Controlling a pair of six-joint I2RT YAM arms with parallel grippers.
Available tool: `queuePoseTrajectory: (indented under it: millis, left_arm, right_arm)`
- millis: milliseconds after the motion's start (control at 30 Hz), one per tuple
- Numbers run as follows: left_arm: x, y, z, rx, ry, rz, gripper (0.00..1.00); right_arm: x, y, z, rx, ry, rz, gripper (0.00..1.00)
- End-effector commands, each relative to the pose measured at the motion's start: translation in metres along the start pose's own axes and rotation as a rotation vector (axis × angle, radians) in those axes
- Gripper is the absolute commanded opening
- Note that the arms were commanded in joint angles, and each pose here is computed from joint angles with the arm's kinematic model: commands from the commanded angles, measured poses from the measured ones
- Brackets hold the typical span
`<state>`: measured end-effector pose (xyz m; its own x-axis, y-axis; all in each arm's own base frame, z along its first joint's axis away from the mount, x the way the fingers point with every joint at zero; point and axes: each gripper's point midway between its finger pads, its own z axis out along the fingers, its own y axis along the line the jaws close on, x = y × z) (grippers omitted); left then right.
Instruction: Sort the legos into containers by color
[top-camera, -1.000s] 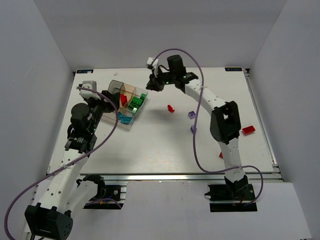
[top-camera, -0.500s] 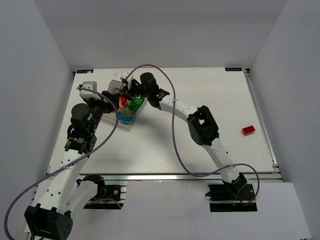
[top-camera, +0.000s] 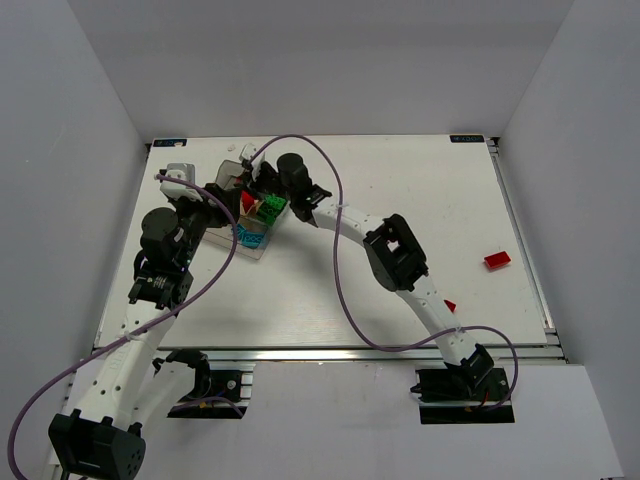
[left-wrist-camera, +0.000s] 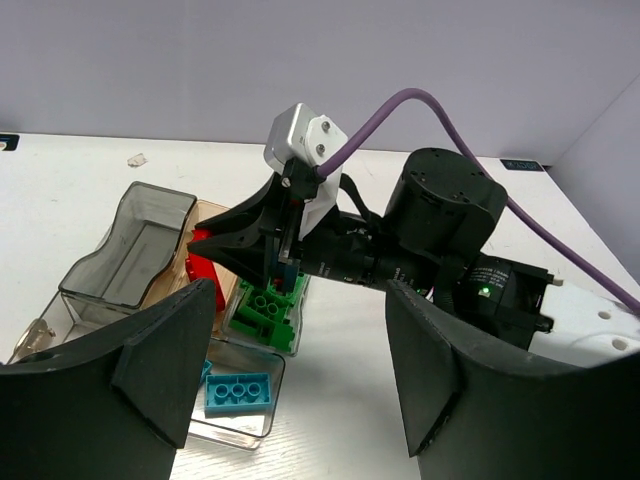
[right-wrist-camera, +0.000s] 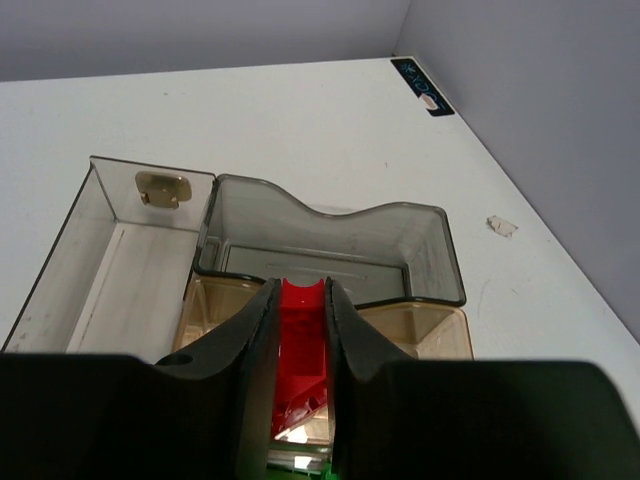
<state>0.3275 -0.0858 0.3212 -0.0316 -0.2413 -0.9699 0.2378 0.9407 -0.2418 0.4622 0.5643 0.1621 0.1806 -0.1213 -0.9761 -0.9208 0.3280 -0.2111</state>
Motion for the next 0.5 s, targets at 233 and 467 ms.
queuePoseTrajectory:
  millis: [233, 467]
  left_arm:
    - [-0.010, -0.002, -0.004, 0.007, -0.029, -0.002, 0.79]
    - [-0.010, -0.004, -0.004, 0.018, -0.028, -0.002, 0.79]
  right_arm:
    - [-0.019, 0.022, 0.018, -0.017, -0.089, -0.002, 0.23]
    - [-0.015, 0.019, 0.018, 0.004, -0.083, -0.015, 0.58]
